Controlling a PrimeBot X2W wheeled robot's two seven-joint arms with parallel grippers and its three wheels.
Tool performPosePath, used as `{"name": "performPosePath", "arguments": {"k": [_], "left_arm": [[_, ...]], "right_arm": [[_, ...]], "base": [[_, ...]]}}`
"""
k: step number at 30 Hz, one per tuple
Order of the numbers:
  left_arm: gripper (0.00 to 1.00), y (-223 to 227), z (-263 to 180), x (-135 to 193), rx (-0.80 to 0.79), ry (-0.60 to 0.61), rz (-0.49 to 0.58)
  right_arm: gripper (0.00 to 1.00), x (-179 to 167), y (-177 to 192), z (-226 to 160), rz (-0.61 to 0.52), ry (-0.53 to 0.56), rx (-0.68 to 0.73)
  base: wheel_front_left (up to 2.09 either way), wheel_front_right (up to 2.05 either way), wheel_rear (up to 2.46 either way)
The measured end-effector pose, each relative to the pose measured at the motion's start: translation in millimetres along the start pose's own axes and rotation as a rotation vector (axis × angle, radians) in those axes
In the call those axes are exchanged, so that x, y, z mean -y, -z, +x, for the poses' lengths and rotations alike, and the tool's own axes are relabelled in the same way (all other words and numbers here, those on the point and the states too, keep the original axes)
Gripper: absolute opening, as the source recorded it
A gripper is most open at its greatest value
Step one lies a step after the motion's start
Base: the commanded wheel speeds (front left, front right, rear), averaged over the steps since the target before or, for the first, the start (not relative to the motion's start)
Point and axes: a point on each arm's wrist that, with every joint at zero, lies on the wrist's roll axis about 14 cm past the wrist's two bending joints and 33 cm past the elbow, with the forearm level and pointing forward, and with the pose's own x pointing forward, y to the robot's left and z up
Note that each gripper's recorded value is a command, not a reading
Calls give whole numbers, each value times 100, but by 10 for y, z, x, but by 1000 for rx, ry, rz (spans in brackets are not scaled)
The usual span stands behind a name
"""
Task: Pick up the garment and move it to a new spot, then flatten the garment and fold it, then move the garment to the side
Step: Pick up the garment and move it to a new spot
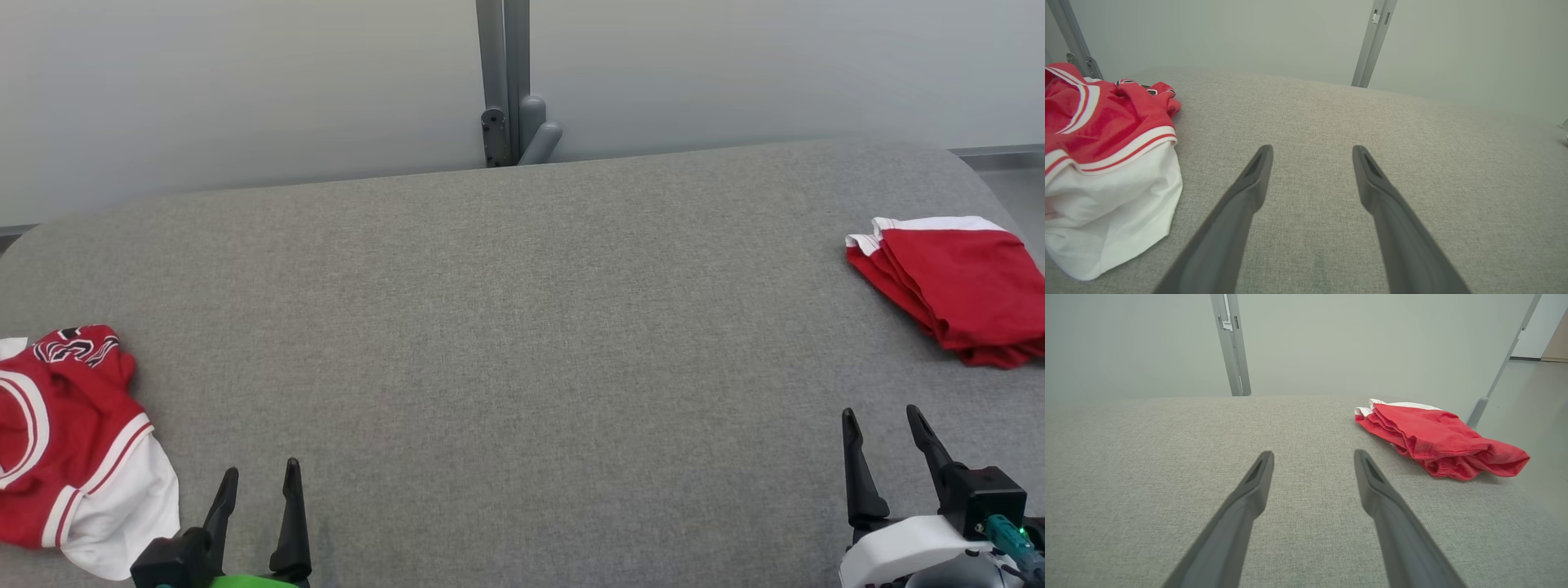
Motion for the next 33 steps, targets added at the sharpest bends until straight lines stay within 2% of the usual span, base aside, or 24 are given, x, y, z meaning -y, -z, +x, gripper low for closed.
{"name": "performPosePath", "arguments": {"k": [6,12,19,27,33], "left_arm": [[100,-20,-27,-19,8,-9,-7],[100,-109,-124,-193,40,-67,-15],[100,-274,-449,-645,105,-229,-22],[100,-362,-1066,-1201,162,-459,-31],[100,-381,-1493,-1435,196,-583,-40]], "right_arm": [[100,-62,13,32,-1,-19,-4],[100,-261,26,107,-2,-81,-8],[100,-774,-12,286,5,-233,5],[100,-1598,-1,334,24,-472,-4],[100,-2048,-11,297,29,-604,-6]], "base": [[0,0,0],[0,0,0],[0,0,0],[0,0,0],[0,0,0]]}}
